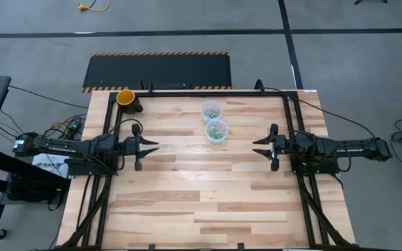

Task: Pick and place items into bin
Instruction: Return to Home Position

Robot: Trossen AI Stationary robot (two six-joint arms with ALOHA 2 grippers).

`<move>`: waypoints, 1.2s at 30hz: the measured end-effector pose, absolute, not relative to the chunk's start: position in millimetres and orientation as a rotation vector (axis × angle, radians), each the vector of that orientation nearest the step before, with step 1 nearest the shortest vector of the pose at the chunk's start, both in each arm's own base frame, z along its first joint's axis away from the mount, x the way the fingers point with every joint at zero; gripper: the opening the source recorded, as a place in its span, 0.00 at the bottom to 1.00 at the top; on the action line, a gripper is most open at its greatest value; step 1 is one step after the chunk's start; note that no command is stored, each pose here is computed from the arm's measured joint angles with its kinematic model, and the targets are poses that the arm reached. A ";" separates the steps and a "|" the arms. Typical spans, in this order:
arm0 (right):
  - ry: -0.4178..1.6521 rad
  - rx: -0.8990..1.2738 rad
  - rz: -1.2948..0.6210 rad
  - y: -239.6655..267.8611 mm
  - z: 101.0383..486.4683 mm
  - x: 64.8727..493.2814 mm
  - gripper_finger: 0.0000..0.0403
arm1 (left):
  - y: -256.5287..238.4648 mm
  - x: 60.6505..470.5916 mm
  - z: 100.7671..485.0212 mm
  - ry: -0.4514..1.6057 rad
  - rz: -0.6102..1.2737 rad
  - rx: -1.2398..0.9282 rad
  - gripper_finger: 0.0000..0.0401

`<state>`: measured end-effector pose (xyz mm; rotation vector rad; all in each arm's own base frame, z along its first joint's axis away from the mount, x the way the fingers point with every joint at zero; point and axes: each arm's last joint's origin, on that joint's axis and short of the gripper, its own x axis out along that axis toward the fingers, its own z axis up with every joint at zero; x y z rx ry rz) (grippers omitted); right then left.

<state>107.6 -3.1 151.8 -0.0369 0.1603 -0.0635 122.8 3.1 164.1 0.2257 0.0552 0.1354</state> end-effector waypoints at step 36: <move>0.160 -0.037 -0.063 -3.1 152.0 107.6 0.33 | 1.4 122.5 156.8 0.122 0.068 0.254 0.19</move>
